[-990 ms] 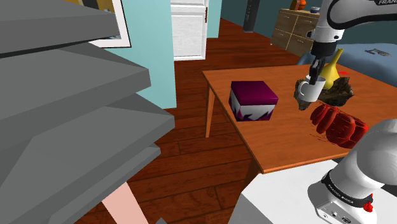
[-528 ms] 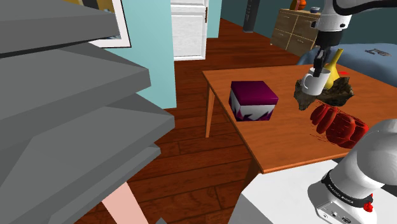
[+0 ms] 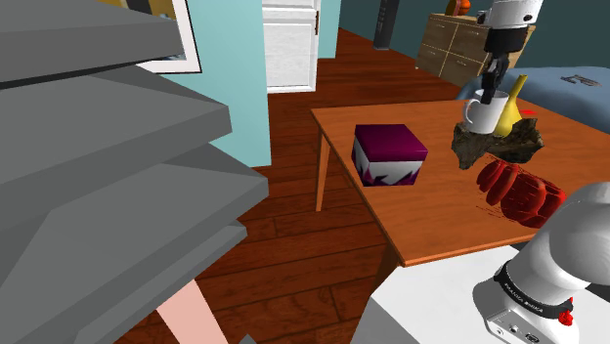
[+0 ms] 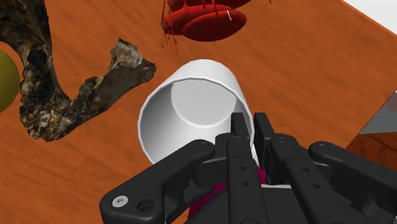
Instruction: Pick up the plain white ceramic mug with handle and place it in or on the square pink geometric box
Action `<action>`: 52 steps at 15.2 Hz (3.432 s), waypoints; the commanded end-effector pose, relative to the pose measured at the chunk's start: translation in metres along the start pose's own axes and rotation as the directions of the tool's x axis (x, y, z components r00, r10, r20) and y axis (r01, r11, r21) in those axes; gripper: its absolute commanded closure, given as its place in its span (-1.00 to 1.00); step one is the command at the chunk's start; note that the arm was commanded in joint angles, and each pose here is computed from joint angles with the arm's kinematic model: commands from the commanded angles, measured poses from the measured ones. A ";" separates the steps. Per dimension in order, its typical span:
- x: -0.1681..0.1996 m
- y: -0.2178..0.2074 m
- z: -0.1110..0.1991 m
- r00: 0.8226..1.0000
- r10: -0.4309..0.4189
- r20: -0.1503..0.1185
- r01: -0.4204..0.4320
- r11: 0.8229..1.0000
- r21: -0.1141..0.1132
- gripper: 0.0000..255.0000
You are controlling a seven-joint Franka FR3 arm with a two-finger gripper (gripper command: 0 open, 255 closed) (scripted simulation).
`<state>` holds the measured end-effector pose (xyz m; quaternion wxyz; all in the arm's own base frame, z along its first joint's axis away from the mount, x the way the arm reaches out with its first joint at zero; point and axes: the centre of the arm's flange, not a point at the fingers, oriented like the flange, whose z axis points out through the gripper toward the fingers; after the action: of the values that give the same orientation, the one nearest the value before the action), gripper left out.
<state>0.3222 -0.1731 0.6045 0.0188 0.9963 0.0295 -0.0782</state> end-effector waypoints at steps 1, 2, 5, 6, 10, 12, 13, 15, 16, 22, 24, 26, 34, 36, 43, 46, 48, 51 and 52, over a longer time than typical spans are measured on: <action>0.017 -0.010 -0.010 1.000 0.000 0.000 0.000 1.000 0.000 1.00; 0.028 -0.016 -0.015 1.000 0.000 0.000 0.000 1.000 0.000 1.00; 0.060 -0.034 -0.030 1.000 0.000 0.000 0.000 1.000 0.000 1.00; 0.071 -0.040 -0.034 1.000 0.000 0.000 0.000 1.000 0.000 1.00; 0.114 -0.064 -0.054 1.000 0.000 0.000 0.000 1.000 0.000 1.00; 0.136 -0.076 -0.063 1.000 0.000 0.000 0.000 1.000 0.000 1.00; 0.146 -0.081 -0.068 1.000 0.000 0.000 0.000 1.000 0.000 1.00; 0.168 -0.093 -0.078 1.000 0.000 0.000 0.000 1.000 0.000 1.00; 0.179 -0.099 -0.083 1.000 0.000 0.000 0.000 1.000 0.000 1.00; 0.206 -0.114 -0.078 1.000 0.000 0.000 0.000 1.000 0.000 1.00; 0.208 -0.114 -0.068 1.000 0.000 0.000 0.000 1.000 0.000 1.00; 0.210 -0.114 -0.058 1.000 0.000 0.000 0.000 1.000 0.000 1.00; 0.216 -0.116 -0.016 1.000 0.000 0.000 0.000 1.000 0.000 1.00; 0.218 -0.116 -0.006 1.000 0.000 0.000 0.000 1.000 0.000 1.00; 0.224 -0.117 0.033 1.000 0.000 0.000 0.000 1.000 0.000 1.00; 0.224 -0.117 0.033 1.000 0.000 0.000 0.000 1.000 0.000 1.00; 0.224 -0.117 0.033 1.000 0.000 0.000 0.000 1.000 0.000 1.00; 0.224 -0.117 0.033 1.000 0.000 0.000 0.000 1.000 0.000 1.00; 0.224 -0.117 0.033 1.000 0.000 0.000 0.000 1.000 0.000 -1.00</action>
<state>0.5309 -0.0448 0.5330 0.0186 0.9963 0.0297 -0.0785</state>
